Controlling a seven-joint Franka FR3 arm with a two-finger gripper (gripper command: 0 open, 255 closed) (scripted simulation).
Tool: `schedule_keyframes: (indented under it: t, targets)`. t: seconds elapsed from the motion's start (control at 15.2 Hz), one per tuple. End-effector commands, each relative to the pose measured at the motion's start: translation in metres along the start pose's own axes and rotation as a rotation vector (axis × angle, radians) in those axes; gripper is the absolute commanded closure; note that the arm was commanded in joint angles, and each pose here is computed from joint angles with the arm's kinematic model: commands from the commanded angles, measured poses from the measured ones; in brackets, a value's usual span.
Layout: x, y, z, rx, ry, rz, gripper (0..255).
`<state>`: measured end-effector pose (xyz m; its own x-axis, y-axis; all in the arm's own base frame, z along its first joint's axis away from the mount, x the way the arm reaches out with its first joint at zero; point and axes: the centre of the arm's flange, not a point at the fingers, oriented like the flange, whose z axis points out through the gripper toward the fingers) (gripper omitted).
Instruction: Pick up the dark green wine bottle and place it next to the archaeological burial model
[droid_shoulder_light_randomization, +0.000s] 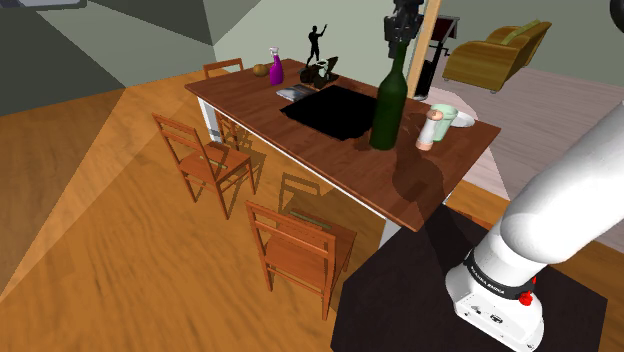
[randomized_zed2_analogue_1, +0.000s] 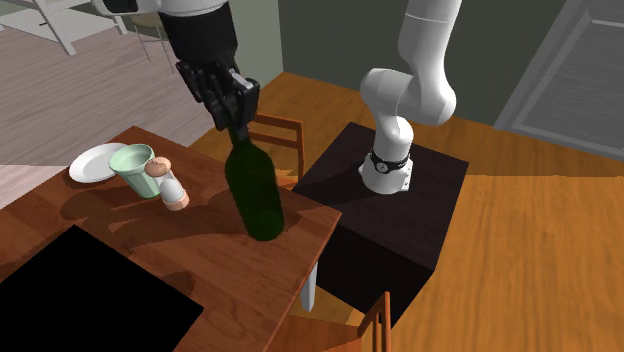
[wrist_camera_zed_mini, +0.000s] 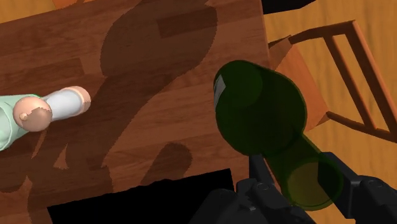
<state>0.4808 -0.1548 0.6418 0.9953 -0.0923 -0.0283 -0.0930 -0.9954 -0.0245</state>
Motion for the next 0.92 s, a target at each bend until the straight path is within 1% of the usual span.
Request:
schedule_keyframes:
  t: [0.0, 0.73, 0.79, 0.86]
  targets:
    - [0.026, -0.012, 0.0, 0.0, 0.0, 0.0, 255]
    - [0.154, -0.08, -0.003, 0.0, 0.0, 0.0, 255]
    - [0.173, -0.091, -0.003, 0.0, 0.0, 0.0, 255]
    - [0.174, -0.09, 0.002, 0.0, 0.0, 0.0, 255]
